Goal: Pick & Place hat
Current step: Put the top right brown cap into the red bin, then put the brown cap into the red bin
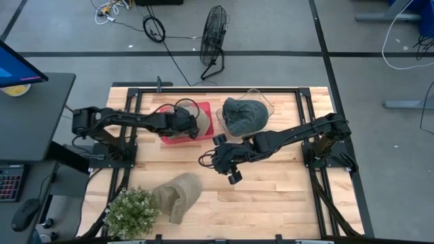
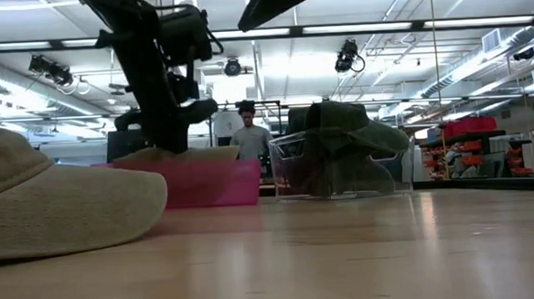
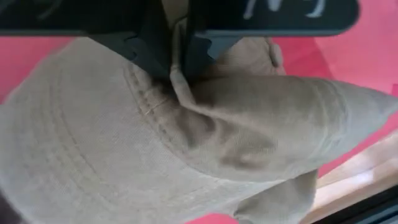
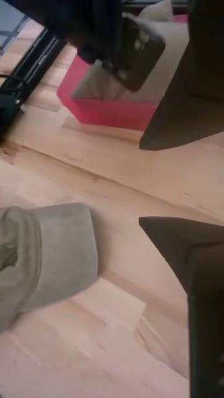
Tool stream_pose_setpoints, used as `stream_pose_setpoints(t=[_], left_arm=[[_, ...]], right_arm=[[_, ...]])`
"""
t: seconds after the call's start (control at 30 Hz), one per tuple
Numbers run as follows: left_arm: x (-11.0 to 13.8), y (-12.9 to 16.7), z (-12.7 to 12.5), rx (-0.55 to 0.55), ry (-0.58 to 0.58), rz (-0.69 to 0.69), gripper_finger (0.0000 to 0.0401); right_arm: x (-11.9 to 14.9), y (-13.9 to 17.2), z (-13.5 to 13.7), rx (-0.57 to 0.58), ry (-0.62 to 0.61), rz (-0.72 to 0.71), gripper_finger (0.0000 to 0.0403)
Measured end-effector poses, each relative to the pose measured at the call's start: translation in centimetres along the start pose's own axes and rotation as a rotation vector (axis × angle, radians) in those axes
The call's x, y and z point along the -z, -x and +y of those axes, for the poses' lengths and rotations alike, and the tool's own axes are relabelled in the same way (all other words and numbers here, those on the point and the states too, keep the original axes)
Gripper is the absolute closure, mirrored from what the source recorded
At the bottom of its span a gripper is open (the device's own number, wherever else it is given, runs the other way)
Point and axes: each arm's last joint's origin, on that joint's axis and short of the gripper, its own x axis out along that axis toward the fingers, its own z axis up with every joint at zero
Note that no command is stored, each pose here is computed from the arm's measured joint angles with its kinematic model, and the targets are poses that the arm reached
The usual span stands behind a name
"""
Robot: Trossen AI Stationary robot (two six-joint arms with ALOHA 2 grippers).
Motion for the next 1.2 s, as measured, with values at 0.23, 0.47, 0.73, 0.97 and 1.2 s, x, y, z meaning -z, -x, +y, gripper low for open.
stream_pose_setpoints(t=[0.23, 0.47, 0.73, 0.97, 1.2], left_arm=[[-0.1, 0.2, 0.0, 0.008, -0.074, 0.015, 0.0293], [-0.9, 3.6, 0.0, 0.085, -0.123, -0.034, 0.0277], [-1.1, 8.5, 1.2, 0.179, -0.178, -0.106, 0.03], [-0.4, 10.7, 1.3, 0.262, -0.206, -0.147, 0.0307], [1.1, 11.7, 0.5, 0.374, -0.331, -0.074, 0.0307]], right_arm=[[0.6, 0.1, 0.3, 0.007, -0.058, 0.076, 0.0203], [1.6, 0.2, 0.9, -0.024, -0.138, 0.186, 0.0244], [2.0, 0.3, 2.1, -0.091, -0.245, 0.251, 0.0308], [2.1, -2.2, 4.0, -0.149, -0.176, 0.304, 0.0265], [2.0, -3.3, 5.2, -0.158, -0.119, 0.301, 0.0228]])
